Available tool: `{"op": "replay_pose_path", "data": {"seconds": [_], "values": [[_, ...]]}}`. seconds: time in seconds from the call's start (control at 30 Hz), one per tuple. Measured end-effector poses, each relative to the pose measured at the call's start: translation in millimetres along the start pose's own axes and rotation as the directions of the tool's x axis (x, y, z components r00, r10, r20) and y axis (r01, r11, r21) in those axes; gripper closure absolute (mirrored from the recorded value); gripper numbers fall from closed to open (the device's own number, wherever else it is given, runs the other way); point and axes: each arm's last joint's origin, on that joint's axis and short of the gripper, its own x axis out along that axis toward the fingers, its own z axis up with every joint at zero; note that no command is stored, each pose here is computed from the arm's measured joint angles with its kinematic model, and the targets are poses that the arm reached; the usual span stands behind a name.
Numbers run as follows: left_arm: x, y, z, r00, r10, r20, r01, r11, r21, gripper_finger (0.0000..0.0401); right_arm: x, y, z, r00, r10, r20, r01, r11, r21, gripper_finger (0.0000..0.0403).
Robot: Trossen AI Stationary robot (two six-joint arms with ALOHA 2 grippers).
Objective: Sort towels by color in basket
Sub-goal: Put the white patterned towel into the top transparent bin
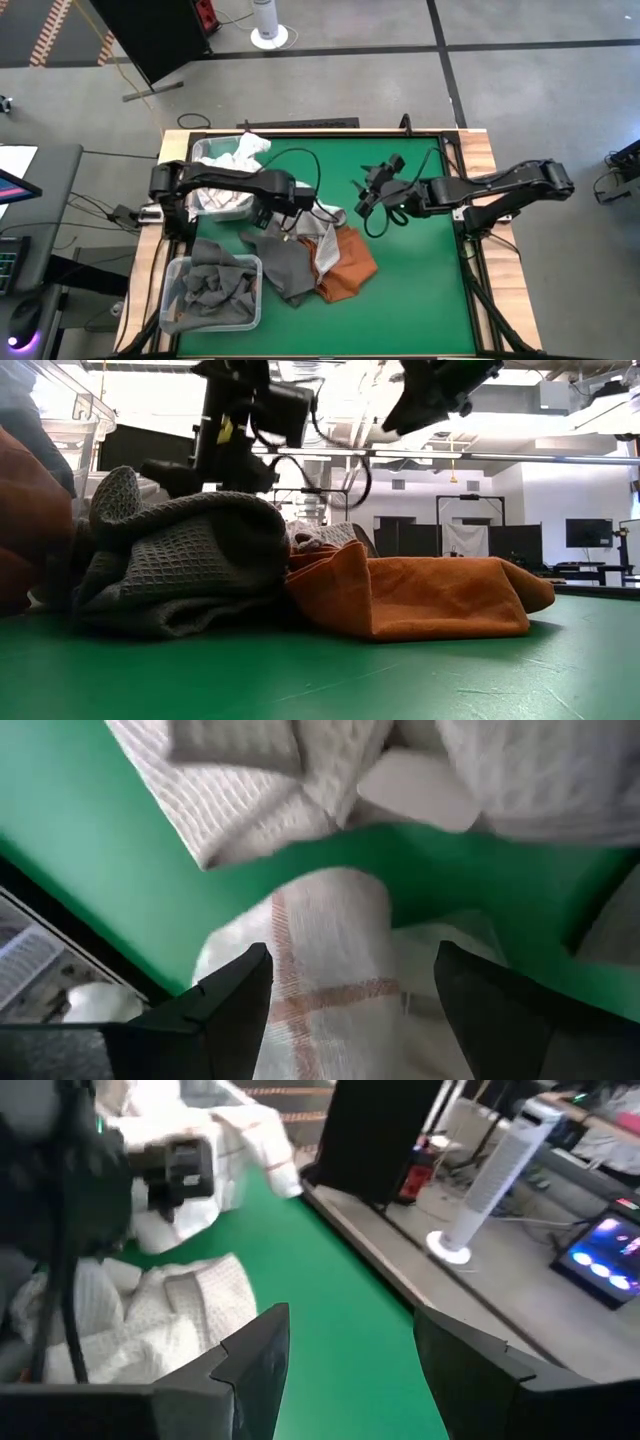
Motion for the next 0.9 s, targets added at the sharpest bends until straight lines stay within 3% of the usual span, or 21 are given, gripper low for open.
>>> {"op": "replay_pose_path", "data": {"seconds": [0.2, 0.3, 0.47, 0.67, 0.9], "values": [[18, 6, -2, 0.991, -0.033, -0.126, 0.031, 0.999, -0.019, 0.0136, -19, 2, 1, 0.999, -0.034, 0.030, 0.034, 0.999, -0.005, 0.0159], [25, 10, -2, 0.984, 0.000, -0.176, 0.001, 1.000, 0.004, 0.0153, -23, 4, 1, 0.998, -0.050, 0.045, 0.050, 0.999, -0.006, 0.0159], [26, 12, -2, 0.979, 0.047, -0.200, -0.028, 0.995, 0.097, 0.0229, -24, 5, 1, 0.997, -0.054, 0.047, 0.055, 0.998, -0.014, 0.0159], [26, 12, -3, 0.978, 0.045, -0.205, -0.025, 0.995, 0.100, 0.0374, -24, 5, 1, 0.997, -0.055, 0.047, 0.056, 0.998, -0.018, 0.0159], [8, 17, 3, 0.987, 0.080, -0.140, -0.076, 0.997, 0.032, 0.0399, -26, 4, 1, 0.991, -0.118, 0.062, 0.120, 0.993, -0.023, 0.0159]]}}
